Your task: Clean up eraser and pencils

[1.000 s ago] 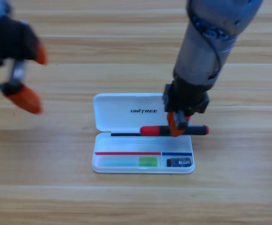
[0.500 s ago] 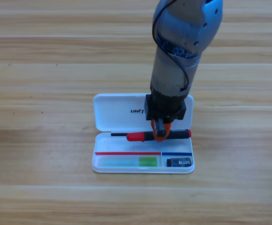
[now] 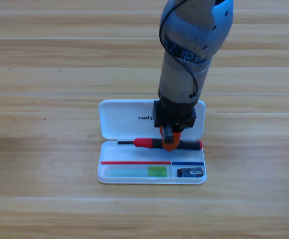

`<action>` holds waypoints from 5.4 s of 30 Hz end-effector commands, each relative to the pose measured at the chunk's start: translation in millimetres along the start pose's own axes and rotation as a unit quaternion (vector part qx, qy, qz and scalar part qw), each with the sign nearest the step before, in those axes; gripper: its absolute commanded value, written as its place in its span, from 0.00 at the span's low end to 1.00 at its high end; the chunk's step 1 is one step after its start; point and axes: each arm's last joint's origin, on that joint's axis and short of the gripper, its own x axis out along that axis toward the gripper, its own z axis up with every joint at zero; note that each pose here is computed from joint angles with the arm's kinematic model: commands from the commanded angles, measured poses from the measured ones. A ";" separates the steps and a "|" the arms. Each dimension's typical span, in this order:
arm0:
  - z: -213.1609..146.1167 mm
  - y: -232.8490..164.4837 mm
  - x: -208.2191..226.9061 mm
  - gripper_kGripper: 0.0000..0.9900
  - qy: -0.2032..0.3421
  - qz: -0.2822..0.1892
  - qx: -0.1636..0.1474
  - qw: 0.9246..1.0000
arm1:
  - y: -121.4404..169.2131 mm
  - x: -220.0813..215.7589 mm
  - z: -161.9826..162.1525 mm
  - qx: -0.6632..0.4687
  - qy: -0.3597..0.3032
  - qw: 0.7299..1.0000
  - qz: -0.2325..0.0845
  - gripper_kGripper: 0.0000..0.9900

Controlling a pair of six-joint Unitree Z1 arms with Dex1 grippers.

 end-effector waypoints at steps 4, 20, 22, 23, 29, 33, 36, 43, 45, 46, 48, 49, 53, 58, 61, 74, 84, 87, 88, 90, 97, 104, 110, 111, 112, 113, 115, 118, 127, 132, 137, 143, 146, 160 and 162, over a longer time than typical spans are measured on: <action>-7.5 -0.6 0.6 1.00 -0.002 0.003 -0.011 1.000 | 15.7 7.8 12.6 -0.009 0.002 1.000 0.021 0.96; -3.5 36.5 13.2 0.80 -0.041 0.033 -0.058 0.997 | 112.3 -215.1 -84.5 0.041 -0.253 0.967 -0.002 0.97; 0.7 53.2 19.5 0.65 -0.046 0.043 -0.062 0.996 | 122.1 -216.0 -95.8 0.051 -0.276 0.960 -0.024 0.97; 2.5 61.3 24.5 0.57 -0.051 0.047 -0.063 0.996 | 125.9 -213.4 -100.1 0.053 -0.278 0.959 -0.028 0.97; 19.5 95.9 61.2 0.00 -0.099 0.057 -0.041 0.993 | 141.6 -212.3 -112.8 0.063 -0.292 0.954 -0.002 0.97; 29.7 108.9 90.4 0.00 -0.131 0.049 -0.043 0.989 | 151.8 -215.2 -122.1 0.067 -0.317 0.946 -0.011 0.97; 37.2 118.7 110.3 0.00 -0.139 0.032 -0.053 0.988 | 154.6 -209.6 -123.7 0.068 -0.321 0.945 -0.004 0.97; 43.8 126.6 156.6 0.00 -0.150 -0.015 -0.060 0.987 | 153.7 -198.9 -123.6 0.068 -0.322 0.944 -0.003 0.97; 44.7 126.0 170.7 0.00 -0.153 -0.033 -0.060 0.986 | 153.6 -200.8 -123.5 0.068 -0.324 0.943 -0.005 0.97; 44.6 125.8 176.5 0.00 -0.154 -0.039 -0.061 0.985 | 153.8 -201.8 -123.5 0.068 -0.326 0.943 -0.006 0.97; 44.7 126.0 188.5 0.00 -0.154 -0.051 -0.063 0.985 | 154.7 -204.2 -123.4 0.067 -0.333 0.941 -0.002 0.97; 45.0 126.1 194.1 0.00 -0.154 -0.059 -0.063 0.984 | 155.1 -204.0 -122.6 0.067 -0.335 0.940 0.004 0.97; 46.1 124.7 213.7 0.00 -0.156 -0.086 -0.064 0.982 | 156.2 -204.2 -122.5 0.068 -0.338 0.939 0.009 0.97; 51.3 115.8 233.4 0.00 -0.162 -0.119 -0.055 0.978 | 156.6 -204.2 -122.2 0.069 -0.338 0.939 0.011 0.97; 54.9 109.5 241.9 0.00 -0.168 -0.137 -0.048 0.975 | 155.5 -202.1 -120.9 0.069 -0.338 0.939 0.014 0.97; 80.4 74.8 247.4 0.00 -0.189 -0.203 -0.012 0.961 | 154.4 -198.1 -117.1 0.070 -0.337 0.939 0.023 0.97; 87.6 53.5 248.9 0.00 -0.175 -0.251 0.020 0.952 | 154.1 -196.9 -115.5 0.069 -0.337 0.939 0.025 0.97; 86.3 50.1 252.9 0.00 -0.168 -0.263 0.028 0.949 | 153.8 -196.4 -115.2 0.070 -0.336 0.939 0.026 0.97; 86.0 48.9 254.7 0.00 -0.165 -0.267 0.030 0.949 | 153.6 -196.0 -114.9 0.070 -0.336 0.939 0.026 0.97; 85.4 46.5 256.2 0.00 -0.161 -0.273 0.036 0.948 | 152.9 -195.1 -114.2 0.071 -0.336 0.939 0.028 0.97; 85.1 37.2 261.0 0.00 -0.150 -0.292 0.054 0.943 | 152.7 -194.4 -112.8 0.070 -0.336 0.939 0.028 0.97; 86.8 29.9 264.8 0.00 -0.147 -0.303 0.062 0.940 | 152.0 -193.2 -111.5 0.071 -0.336 0.939 0.029 0.97; 88.8 22.1 269.5 0.00 -0.141 -0.313 0.067 0.937 | 151.7 -192.3 -110.6 0.071 -0.335 0.939 0.030 0.97; 89.2 19.9 270.9 0.00 -0.139 -0.315 0.068 0.936 | 151.7 -192.3 -110.6 0.071 -0.335 0.939 0.030 0.97; 89.5 18.5 271.6 0.00 -0.138 -0.317 0.069 0.936 | 151.7 -192.3 -110.6 0.071 -0.335 0.939 0.030 0.97; 89.3 17.4 272.9 0.00 -0.137 -0.319 0.069 0.935 | 151.4 -191.8 -110.3 0.071 -0.335 0.939 0.031 0.97; 89.4 14.1 275.3 0.00 -0.134 -0.322 0.071 0.934 | 151.4 -191.8 -110.4 0.071 -0.334 0.939 0.030 0.97; 88.7 10.9 278.1 0.00 -0.132 -0.325 0.072 0.934 | 151.1 -191.3 -110.1 0.071 -0.334 0.939 0.031 0.97; 82.5 2.2 284.0 0.00 -0.125 -0.333 0.072 0.932 | 150.4 -189.4 -108.7 0.072 -0.332 0.940 0.033 0.97; 78.6 -0.5 287.9 0.00 -0.122 -0.336 0.070 0.931 | 149.9 -189.5 -108.9 0.072 -0.332 0.940 0.033 0.97; 74.1 -5.1 286.3 0.00 -0.119 -0.339 0.069 0.931 | 149.7 -189.0 -108.6 0.072 -0.332 0.940 0.033 0.97; 69.6 -9.0 288.1 0.00 -0.117 -0.341 0.069 0.930 | 148.5 -187.0 -107.5 0.075 -0.329 0.941 0.035 0.97; 69.6 -8.7 282.8 0.00 -0.119 -0.338 0.070 0.931 | 147.9 -186.5 -106.8 0.075 -0.329 0.941 0.036 0.97; 89.5 -6.5 123.9 1.00 -0.137 -0.281 0.099 0.945 | 147.0 -185.1 -105.9 0.075 -0.328 0.941 0.037 0.97; 95.8 -10.3 92.4 1.00 -0.145 -0.277 0.113 0.943 | 147.0 -185.1 -106.0 0.075 -0.327 0.941 0.036 0.97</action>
